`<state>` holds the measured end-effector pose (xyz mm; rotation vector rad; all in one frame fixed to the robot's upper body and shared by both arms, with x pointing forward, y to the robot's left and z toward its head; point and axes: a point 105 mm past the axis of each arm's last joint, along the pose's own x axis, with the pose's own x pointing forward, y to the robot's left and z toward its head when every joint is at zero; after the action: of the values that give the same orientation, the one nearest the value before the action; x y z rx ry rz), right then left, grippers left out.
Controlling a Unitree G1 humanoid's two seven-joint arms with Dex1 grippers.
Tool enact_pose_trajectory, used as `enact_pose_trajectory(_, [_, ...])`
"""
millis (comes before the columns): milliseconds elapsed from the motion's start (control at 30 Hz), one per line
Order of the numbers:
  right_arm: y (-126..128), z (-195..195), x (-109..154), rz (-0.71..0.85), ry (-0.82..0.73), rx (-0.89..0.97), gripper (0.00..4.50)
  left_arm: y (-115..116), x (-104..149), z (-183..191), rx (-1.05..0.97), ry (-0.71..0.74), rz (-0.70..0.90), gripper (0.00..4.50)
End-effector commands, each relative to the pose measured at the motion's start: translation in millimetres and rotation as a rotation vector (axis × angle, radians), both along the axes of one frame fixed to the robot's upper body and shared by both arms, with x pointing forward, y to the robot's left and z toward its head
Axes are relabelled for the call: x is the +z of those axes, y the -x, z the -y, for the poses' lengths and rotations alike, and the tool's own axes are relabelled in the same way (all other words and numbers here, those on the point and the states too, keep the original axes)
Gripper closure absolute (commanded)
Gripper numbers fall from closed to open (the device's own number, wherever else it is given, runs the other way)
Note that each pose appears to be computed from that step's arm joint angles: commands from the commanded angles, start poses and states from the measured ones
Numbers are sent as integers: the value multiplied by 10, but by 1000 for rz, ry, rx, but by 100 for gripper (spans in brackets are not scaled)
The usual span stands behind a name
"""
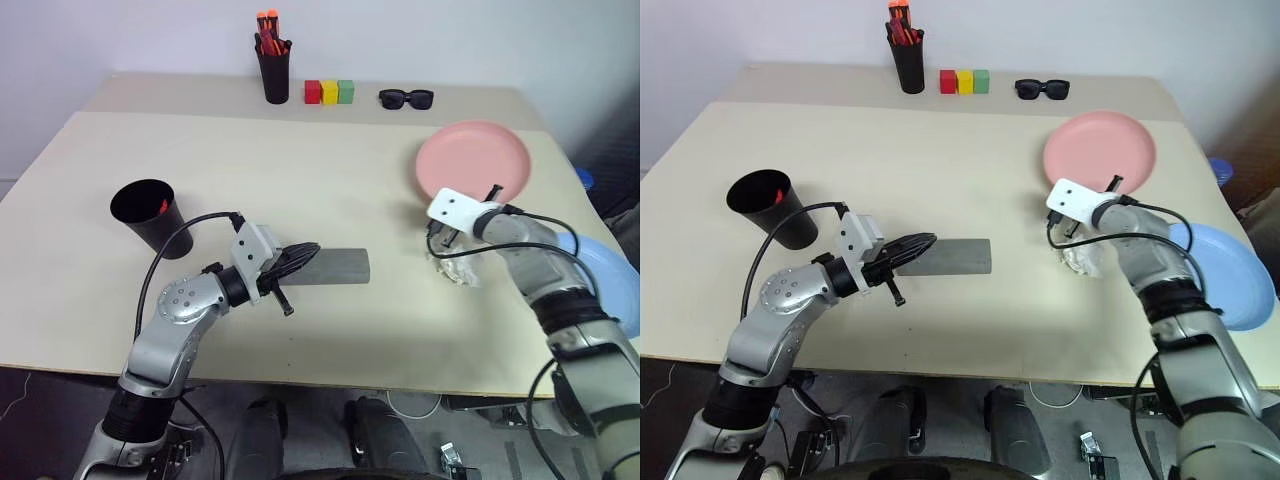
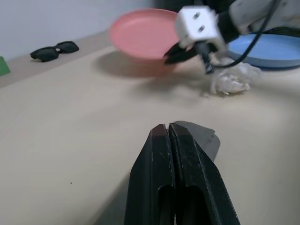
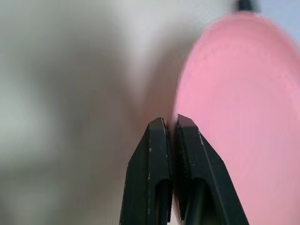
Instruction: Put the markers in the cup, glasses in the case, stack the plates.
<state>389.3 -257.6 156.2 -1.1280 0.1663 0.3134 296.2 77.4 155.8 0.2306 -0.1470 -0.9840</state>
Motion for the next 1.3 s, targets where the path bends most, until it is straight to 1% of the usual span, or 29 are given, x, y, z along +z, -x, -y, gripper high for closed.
enact_pose_trajectory(33, [443,121,462,49,-135,14,444,-25,79,122,-74,15,41,450])
enact_pose_trajectory(67, [599,153,471,27,-167,17,444,-34,71,168,-101,15,39,450])
enact_pose_trajectory(133, [801,231,465,0,-182,-6,444,-50,54,228,-135,13,40,450])
enact_pose_trajectory(200, [1011,462,411,-36,-172,-101,444,-80,35,294,-171,8,46,450])
enact_pose_trajectory(267, [1104,546,390,-54,-171,-142,444,-95,27,319,-185,7,51,450])
enact_pose_trajectory(400, [1428,763,65,-191,-146,-244,444,-96,54,408,-239,35,57,450])
enact_pose_trajectory(500, [1501,823,-39,-234,-160,-275,444,-59,45,433,-271,46,45,450])
enact_pose_trajectory(533, [1508,829,-60,-244,-183,-281,444,-34,36,438,-284,47,39,450])
enact_pose_trajectory(633, [1504,847,-79,-261,-190,-285,348,3,14,440,-298,42,34,450])
enact_pose_trajectory(667, [1483,845,-47,-249,-187,-284,306,11,5,431,-296,39,31,450])
enact_pose_trajectory(800, [1395,668,141,-190,-196,-200,100,38,-25,392,-285,29,23,450])
enact_pose_trajectory(900, [1336,426,199,-196,-303,-107,100,41,-31,383,-276,26,22,450])
enact_pose_trajectory(1000, [1264,153,165,-222,-374,-14,100,39,-27,382,-268,25,25,450])
enact_pose_trajectory(1067, [1126,-70,1,-236,-412,28,100,38,-7,377,-255,26,35,450])
enact_pose_trajectory(1133, [1034,-186,-113,-238,-422,38,100,37,6,372,-245,26,41,450])
enact_pose_trajectory(1300, [888,-230,-350,-209,-402,-5,100,54,18,325,-212,27,44,450])
